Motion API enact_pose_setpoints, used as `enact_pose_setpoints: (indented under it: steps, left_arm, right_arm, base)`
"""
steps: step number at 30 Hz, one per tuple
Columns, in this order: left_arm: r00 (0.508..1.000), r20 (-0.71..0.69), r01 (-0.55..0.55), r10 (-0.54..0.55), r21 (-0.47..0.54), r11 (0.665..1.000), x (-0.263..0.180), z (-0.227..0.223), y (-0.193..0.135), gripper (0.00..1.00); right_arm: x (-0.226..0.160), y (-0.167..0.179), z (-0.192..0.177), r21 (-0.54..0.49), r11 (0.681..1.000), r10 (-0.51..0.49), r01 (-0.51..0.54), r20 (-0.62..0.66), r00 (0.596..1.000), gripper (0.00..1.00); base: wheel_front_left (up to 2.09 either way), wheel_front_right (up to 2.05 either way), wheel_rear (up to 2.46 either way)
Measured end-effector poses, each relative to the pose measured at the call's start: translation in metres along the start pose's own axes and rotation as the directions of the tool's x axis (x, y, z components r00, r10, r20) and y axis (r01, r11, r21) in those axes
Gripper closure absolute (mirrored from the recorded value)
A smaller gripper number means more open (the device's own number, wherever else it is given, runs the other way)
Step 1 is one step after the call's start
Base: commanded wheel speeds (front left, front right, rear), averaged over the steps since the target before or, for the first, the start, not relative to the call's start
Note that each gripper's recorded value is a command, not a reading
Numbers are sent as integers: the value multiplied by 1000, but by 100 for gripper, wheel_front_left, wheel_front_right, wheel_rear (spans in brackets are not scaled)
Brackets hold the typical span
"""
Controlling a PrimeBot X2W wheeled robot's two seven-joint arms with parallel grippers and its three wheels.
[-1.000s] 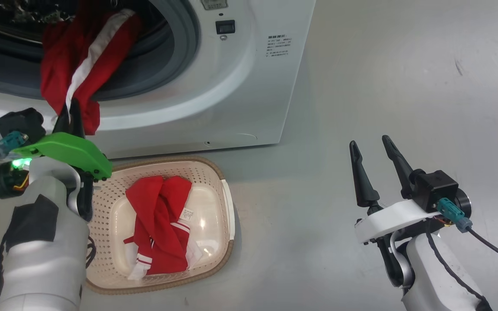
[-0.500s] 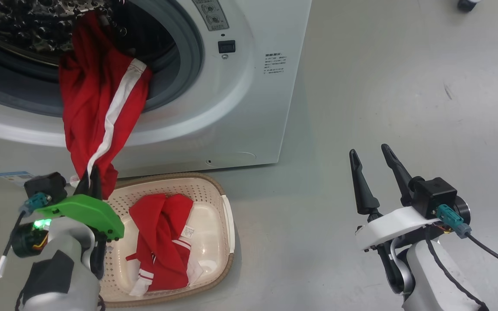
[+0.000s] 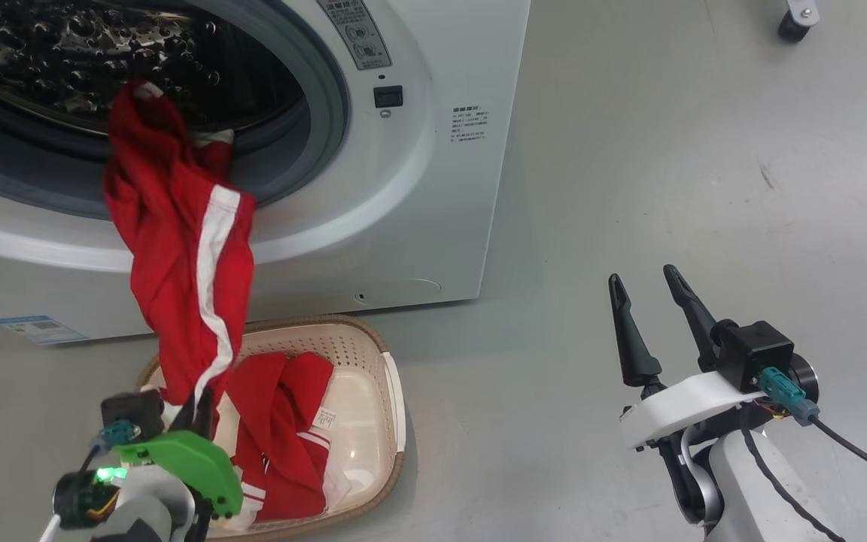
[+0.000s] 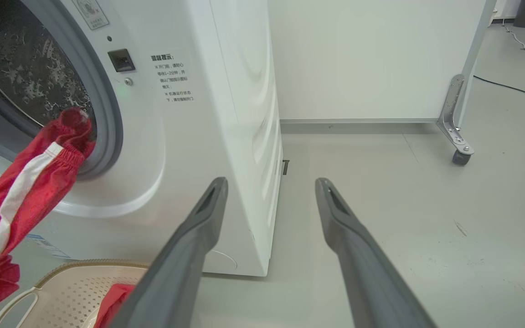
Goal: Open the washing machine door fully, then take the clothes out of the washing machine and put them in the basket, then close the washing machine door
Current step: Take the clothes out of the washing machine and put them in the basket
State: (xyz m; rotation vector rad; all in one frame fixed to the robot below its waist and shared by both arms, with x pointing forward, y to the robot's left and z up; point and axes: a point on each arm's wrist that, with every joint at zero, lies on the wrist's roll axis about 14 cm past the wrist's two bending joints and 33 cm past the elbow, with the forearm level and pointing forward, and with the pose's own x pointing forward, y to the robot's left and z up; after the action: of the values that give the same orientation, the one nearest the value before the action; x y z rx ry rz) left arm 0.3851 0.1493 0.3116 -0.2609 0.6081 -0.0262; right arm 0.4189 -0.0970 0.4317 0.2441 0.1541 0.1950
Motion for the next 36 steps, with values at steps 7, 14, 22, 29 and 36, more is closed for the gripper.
enact_pose_setpoints:
  steps: [7, 14, 22, 29, 36]
  left_arm:
    - [995, -101, 24, -22, 20, 999, -16, -40, -5, 100]
    - [972, -218, 100, -88, 46, 994, -24, -75, -24, 100]
    - [931, -343, 154, -128, 51, 987, -32, -108, -36, 100]
    - [924, -367, 127, -112, 15, 992, -26, -115, -32, 100]
    - [944, -311, 123, -114, 7, 992, 5, -94, -33, 100]
  right_arm:
    - [-4, -2, -3, 2, 1000, -5, 5, -10, 1000, 0]
    - [-4, -5, -9, 2, 1000, -9, 10, -26, 1000, 0]
    - [-3, -13, -18, -1, 1000, -31, 31, -48, 998, 0]
    - [3, -20, -24, -2, 999, -47, 47, -60, 997, 0]
    - [13, -28, -32, -16, 998, -63, 62, -73, 995, 0]
  base:
    - [0, 0, 0]
    - [0, 0, 0]
    - [0, 0, 0]
    - [0, 0, 0]
    - [0, 0, 0]
